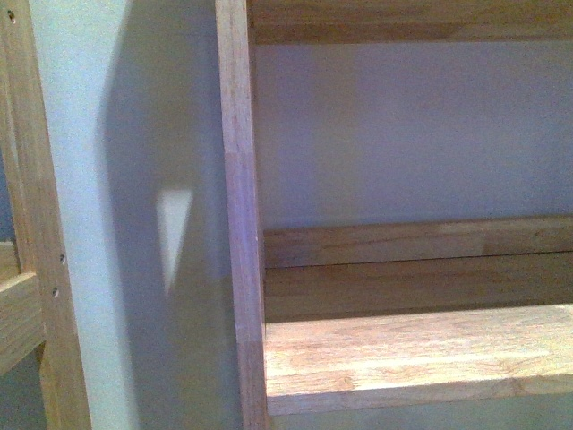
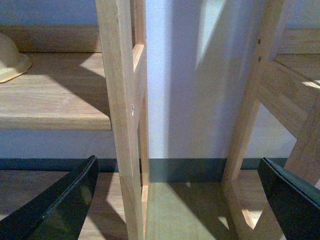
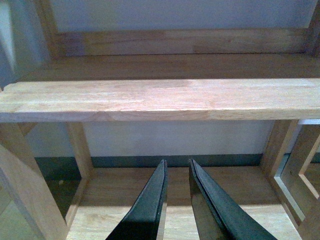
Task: Put away toys
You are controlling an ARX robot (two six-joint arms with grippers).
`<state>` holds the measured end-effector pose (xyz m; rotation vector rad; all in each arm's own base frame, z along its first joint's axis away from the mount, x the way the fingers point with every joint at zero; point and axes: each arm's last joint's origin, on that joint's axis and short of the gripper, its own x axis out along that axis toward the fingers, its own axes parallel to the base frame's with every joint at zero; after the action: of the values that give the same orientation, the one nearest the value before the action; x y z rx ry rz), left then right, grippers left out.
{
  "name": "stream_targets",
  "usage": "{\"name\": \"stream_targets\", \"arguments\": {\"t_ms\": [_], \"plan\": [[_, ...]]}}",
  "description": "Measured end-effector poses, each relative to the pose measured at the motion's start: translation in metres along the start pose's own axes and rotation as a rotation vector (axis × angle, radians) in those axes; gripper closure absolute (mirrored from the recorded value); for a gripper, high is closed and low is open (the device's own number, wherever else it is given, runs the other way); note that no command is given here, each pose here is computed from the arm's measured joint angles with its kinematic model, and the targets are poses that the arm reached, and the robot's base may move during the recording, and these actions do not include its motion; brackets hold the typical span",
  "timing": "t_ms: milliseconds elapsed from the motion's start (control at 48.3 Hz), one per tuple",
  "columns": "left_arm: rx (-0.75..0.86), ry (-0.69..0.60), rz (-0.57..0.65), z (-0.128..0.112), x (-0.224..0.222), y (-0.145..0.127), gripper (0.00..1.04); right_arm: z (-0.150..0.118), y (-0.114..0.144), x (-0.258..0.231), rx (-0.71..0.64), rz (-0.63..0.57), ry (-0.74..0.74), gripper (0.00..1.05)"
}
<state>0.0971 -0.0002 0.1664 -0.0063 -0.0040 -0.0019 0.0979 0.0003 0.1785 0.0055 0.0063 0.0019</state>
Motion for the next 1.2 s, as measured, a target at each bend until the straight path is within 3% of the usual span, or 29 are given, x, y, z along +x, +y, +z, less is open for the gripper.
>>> {"name": "stream_targets", "arguments": {"t_ms": [538, 703, 952, 1076, 1200], "plan": [[0.0, 0.0, 0.0, 0.0, 0.0, 0.0, 0.06, -0.011, 0.0, 0.0, 0.0, 0.0, -0.008, 0.86], [0.0, 0.0, 0.0, 0.0, 0.0, 0.0, 0.06, -0.011, 0.0, 0.0, -0.001, 0.0, -0.008, 0.56], [0.0, 0.0, 0.0, 0.0, 0.0, 0.0, 0.06, -0.011, 0.0, 0.0, -0.001, 0.0, -0.008, 0.25], [0.0, 0.0, 0.0, 0.0, 0.0, 0.0, 0.06, -0.011, 0.0, 0.0, -0.001, 0.0, -0.008, 0.02], [0.0, 0.0, 0.0, 0.0, 0.0, 0.0, 0.06, -0.011, 0.0, 0.0, -0.002, 0.0, -0.008, 0.0]]}}
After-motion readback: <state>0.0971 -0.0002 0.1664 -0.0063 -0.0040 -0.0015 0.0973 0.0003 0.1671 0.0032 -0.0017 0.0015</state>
